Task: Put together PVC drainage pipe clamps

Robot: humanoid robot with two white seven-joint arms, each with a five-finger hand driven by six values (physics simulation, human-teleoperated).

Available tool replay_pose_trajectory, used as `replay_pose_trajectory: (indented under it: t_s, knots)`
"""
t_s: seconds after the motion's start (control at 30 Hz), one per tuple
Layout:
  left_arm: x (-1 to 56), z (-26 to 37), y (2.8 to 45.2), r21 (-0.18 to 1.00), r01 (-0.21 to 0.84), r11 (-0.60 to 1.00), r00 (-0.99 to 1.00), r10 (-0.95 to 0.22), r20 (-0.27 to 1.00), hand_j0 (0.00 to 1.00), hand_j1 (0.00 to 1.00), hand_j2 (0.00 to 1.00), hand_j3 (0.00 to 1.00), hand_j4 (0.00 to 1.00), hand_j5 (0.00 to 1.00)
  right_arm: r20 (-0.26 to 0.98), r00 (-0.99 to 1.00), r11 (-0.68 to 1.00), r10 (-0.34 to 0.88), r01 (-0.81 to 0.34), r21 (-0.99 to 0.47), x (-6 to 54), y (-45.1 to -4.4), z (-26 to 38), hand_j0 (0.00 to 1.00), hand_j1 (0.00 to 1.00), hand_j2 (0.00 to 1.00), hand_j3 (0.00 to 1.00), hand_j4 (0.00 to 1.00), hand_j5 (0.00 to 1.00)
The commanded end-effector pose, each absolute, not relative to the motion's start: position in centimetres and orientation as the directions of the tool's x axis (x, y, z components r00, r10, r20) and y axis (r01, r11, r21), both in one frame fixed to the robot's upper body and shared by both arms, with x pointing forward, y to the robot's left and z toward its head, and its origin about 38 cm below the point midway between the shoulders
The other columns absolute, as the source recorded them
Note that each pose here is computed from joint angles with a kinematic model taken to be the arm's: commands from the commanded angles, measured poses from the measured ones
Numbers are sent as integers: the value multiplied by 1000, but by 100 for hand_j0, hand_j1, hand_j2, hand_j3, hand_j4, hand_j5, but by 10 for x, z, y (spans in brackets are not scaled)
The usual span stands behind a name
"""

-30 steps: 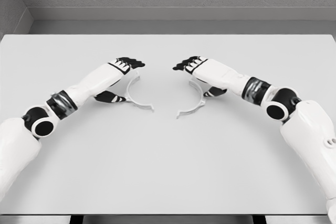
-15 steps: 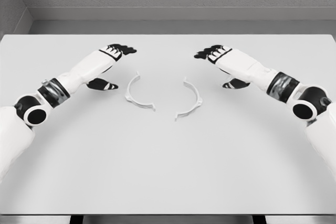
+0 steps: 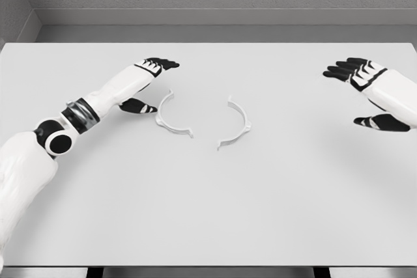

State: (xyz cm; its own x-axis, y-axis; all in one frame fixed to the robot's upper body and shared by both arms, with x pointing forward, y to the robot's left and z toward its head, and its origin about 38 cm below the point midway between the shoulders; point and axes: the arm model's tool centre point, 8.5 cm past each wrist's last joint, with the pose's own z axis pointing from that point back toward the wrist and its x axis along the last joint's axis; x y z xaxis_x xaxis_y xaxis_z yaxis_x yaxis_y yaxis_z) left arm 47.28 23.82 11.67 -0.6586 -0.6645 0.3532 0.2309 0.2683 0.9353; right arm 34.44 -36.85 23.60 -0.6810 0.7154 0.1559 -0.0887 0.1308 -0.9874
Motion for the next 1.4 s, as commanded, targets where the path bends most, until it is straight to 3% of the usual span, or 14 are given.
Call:
replay_pose_trajectory:
  t_s: [0.0, 0.97, 1.37]
  knots:
    - [473, 114, 240, 931, 238, 276, -649, -668, 364, 100, 100, 100, 100, 100, 100, 187, -668, 175, 720, -86, -981, 346, -374, 236, 100, 100, 100, 100, 100, 100]
    - [470, 108, 206, 916, 257, 308, -674, -622, 398, 100, 100, 100, 100, 100, 100, 225, -650, 194, 725, -121, -974, 342, -376, 221, 100, 100, 100, 100, 100, 100]
    - [481, 111, 219, 920, 251, 302, -649, -652, 391, 100, 100, 100, 100, 100, 100, 225, -650, 194, 725, -121, -974, 342, -376, 221, 100, 100, 100, 100, 100, 100]
